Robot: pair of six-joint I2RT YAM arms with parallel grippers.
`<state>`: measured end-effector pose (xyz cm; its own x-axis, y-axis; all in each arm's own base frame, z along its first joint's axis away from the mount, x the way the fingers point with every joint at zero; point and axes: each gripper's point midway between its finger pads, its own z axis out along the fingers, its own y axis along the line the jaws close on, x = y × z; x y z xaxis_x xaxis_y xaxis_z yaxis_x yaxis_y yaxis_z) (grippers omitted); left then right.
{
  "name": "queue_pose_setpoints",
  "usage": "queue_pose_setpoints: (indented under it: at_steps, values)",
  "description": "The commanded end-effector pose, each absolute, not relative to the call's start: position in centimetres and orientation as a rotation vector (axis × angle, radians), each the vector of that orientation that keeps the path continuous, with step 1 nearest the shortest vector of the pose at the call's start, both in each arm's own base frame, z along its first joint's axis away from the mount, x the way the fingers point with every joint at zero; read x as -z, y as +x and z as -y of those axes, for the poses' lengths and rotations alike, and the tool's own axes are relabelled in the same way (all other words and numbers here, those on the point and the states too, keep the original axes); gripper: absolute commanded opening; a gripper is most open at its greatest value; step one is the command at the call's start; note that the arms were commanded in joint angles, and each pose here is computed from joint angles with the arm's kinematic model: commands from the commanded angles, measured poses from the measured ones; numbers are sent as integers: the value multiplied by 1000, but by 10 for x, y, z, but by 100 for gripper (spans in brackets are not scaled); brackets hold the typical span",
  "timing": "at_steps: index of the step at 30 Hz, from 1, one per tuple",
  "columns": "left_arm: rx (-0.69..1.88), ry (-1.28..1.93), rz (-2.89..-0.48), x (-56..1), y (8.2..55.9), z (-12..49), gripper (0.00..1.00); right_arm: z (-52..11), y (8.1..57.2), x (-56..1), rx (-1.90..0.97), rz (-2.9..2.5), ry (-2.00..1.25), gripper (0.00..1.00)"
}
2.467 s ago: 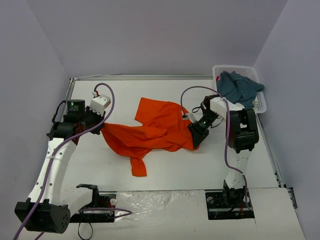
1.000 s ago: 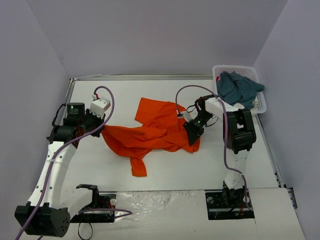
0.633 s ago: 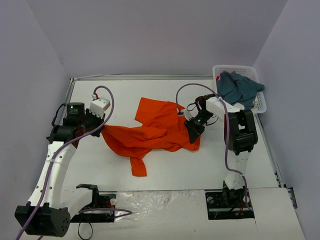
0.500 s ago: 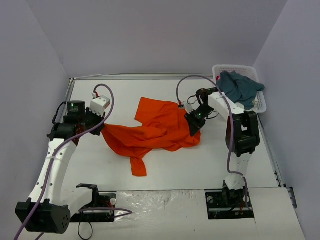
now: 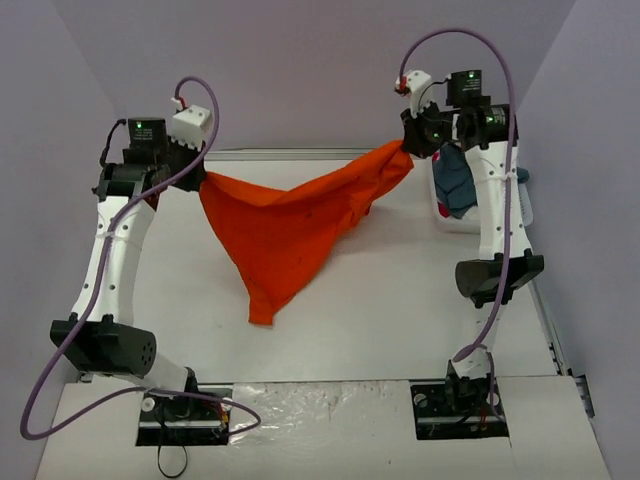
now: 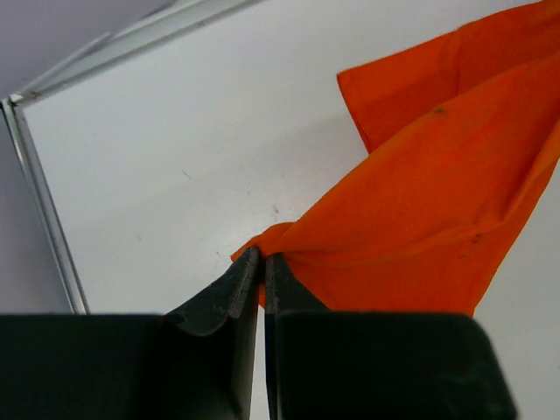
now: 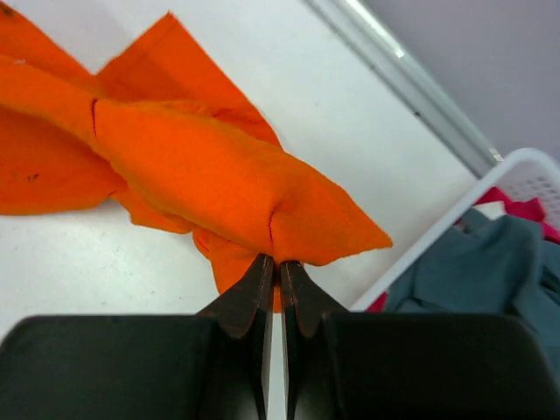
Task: Fold and stack the t-shirts
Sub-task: Flatten out the tshirt
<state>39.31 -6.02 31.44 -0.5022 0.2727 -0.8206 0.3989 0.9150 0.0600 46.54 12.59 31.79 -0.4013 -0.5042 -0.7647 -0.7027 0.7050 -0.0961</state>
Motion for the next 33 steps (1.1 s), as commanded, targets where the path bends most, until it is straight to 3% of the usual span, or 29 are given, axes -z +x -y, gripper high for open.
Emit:
queue_pose_setpoints:
  at_steps: [1,4,6,8,16,19,21,24,33]
  values:
    - [135,341,-1990,-384,390,50,2,-108,444,-354,-302,-2071,-833,0]
    - [175,333,-1956,-399,375,55,2,-102,414,-380,-339,-2011,-825,0]
    - [201,344,-1936,-403,351,58,2,-102,396,-372,-363,-2032,-831,0]
    - [193,359,-1908,-402,321,57,2,-101,364,-399,-339,-1949,-819,0]
    - [-16,335,-1801,-407,211,22,2,-85,252,-451,-268,-1801,-683,0]
    - [-33,285,-1758,-424,192,17,2,-75,235,-484,-201,-1716,-625,0]
    - [-39,252,-1741,-435,192,14,2,-70,239,-492,-173,-1701,-598,0]
    - [-47,226,-1794,-430,219,12,2,-67,285,-473,-163,-1795,-571,0]
    - [-105,244,-2048,-343,381,10,2,-61,447,-367,-117,-2056,-526,0]
